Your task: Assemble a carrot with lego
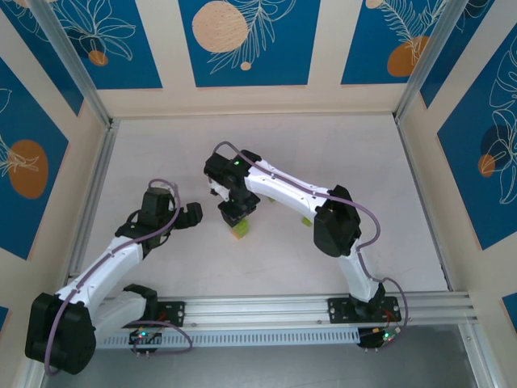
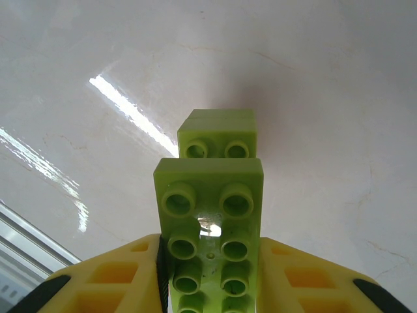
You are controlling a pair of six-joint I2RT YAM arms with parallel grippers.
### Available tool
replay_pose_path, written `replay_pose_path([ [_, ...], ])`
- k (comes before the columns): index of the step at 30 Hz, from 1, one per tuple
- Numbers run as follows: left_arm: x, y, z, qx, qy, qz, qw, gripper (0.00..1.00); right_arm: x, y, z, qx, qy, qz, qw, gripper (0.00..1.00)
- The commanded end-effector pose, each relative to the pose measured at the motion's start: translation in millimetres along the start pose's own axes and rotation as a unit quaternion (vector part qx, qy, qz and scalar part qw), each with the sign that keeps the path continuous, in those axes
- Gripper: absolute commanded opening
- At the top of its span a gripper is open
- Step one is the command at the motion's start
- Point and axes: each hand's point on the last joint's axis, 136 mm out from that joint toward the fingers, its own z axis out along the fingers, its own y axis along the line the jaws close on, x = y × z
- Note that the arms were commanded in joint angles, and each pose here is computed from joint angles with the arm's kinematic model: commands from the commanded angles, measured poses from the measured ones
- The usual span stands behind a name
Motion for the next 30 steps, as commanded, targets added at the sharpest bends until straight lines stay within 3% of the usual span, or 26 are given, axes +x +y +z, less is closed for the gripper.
replay_pose_path([
  [1, -2.0, 1.1, -0.3, 0.004, -0.006, 0.008, 1.0, 0.94, 3.7, 6.2, 12.4, -0.005, 0.024, 0.006, 1.0, 0.34],
  [30, -1.6, 0.7, -0.2, 0.005, -0.005, 0.009, 1.0, 0.94, 12.8, 3.2, 13.8, 0.043, 0.051, -0.009, 0.998, 0.35],
])
